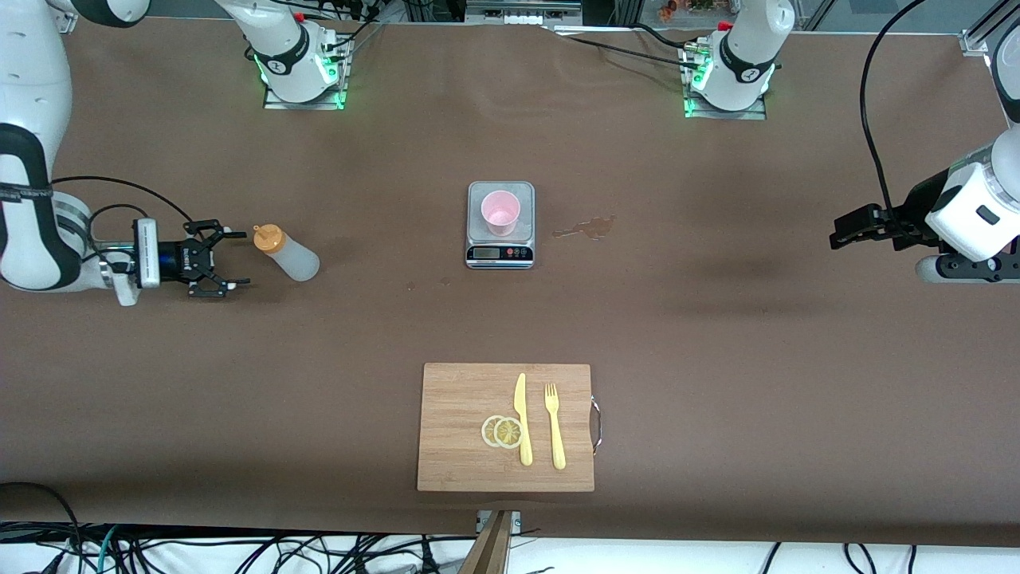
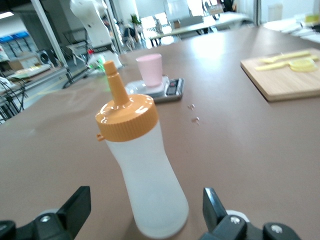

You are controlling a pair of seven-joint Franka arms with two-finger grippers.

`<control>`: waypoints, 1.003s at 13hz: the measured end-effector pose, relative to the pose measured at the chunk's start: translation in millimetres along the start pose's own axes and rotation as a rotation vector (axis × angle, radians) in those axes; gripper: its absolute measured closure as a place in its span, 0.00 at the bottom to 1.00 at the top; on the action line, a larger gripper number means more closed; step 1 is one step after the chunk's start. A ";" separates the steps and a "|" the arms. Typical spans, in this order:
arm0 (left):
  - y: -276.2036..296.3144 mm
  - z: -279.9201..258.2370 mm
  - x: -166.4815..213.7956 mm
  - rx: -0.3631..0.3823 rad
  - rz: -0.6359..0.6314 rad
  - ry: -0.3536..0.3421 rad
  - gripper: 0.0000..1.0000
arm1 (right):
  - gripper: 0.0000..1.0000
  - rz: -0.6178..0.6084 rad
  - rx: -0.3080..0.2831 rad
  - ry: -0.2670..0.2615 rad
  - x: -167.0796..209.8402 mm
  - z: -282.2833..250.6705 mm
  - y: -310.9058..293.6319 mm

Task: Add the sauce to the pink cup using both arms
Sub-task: 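Close the right gripper around the sauce bottle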

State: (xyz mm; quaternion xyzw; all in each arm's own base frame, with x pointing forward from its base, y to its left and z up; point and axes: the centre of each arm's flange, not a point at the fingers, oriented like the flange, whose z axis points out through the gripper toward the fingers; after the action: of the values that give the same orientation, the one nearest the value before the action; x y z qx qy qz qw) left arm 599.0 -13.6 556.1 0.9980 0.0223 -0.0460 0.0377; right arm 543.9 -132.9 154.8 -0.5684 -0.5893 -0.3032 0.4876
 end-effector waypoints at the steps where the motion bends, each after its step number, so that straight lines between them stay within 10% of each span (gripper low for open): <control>1: -0.2 0.1 0.0 0.000 0.000 0.000 0.00 | 0.01 -0.027 0.022 0.030 -0.2 8.2 0.0; 13: -0.5 -0.4 0.0 0.000 -0.001 0.000 0.00 | 0.01 -0.218 0.140 0.138 4.7 69.9 10.3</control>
State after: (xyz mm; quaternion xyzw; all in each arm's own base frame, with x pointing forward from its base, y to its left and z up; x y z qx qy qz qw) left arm 599.1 -13.1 556.4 0.9980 0.0227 -0.0463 0.0377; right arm 538.3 -65.7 133.3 -0.4437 -0.6322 -0.3508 0.5295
